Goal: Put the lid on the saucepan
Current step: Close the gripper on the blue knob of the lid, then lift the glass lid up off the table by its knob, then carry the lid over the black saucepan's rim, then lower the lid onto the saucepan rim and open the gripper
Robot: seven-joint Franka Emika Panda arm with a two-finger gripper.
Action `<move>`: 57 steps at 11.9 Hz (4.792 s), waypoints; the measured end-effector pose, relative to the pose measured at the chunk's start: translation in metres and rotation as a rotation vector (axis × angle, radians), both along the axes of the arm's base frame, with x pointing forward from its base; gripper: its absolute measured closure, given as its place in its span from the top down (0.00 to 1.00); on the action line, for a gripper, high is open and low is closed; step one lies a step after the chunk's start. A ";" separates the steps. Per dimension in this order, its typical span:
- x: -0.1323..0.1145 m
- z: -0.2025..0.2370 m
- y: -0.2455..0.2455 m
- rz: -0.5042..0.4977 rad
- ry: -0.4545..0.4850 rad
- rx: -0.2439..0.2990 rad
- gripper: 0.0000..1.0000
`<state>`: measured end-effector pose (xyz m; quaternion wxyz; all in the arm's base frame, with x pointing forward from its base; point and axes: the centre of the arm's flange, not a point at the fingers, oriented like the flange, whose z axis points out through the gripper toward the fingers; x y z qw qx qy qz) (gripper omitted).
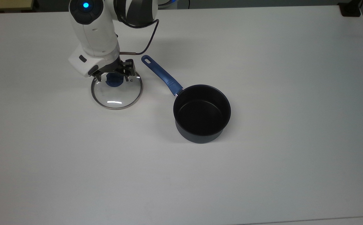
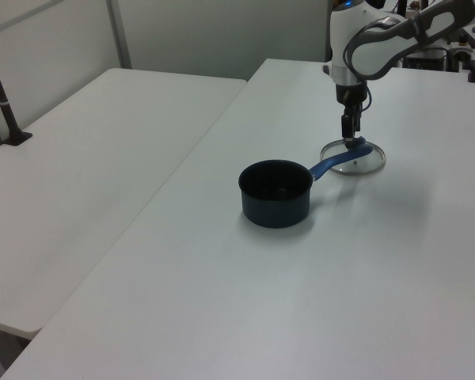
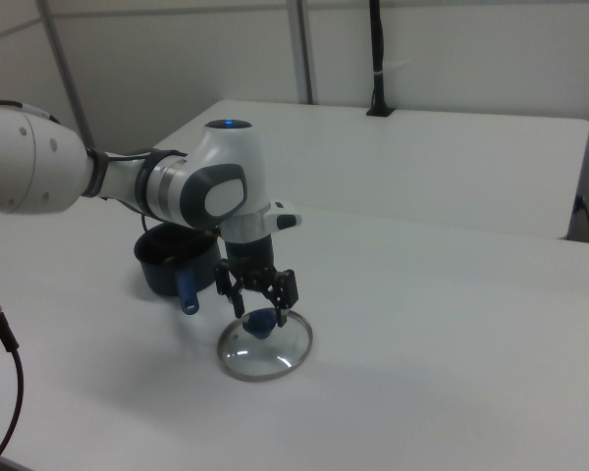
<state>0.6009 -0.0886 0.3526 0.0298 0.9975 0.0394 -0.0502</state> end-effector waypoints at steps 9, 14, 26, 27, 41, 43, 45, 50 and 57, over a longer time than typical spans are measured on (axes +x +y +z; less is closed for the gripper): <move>0.000 -0.005 0.000 0.001 0.004 -0.001 0.61; 0.001 0.022 -0.002 -0.005 -0.011 0.002 0.61; 0.034 0.145 0.061 -0.092 -0.082 -0.028 0.61; 0.043 0.137 0.097 -0.093 -0.082 -0.038 0.61; 0.074 0.095 0.259 -0.139 -0.095 -0.023 0.61; 0.075 0.096 0.260 -0.149 -0.102 -0.017 0.61; 0.078 0.095 0.262 -0.149 -0.108 -0.017 0.61; 0.081 0.087 0.272 -0.150 -0.106 -0.016 0.61; 0.085 0.085 0.275 -0.166 -0.126 -0.012 0.61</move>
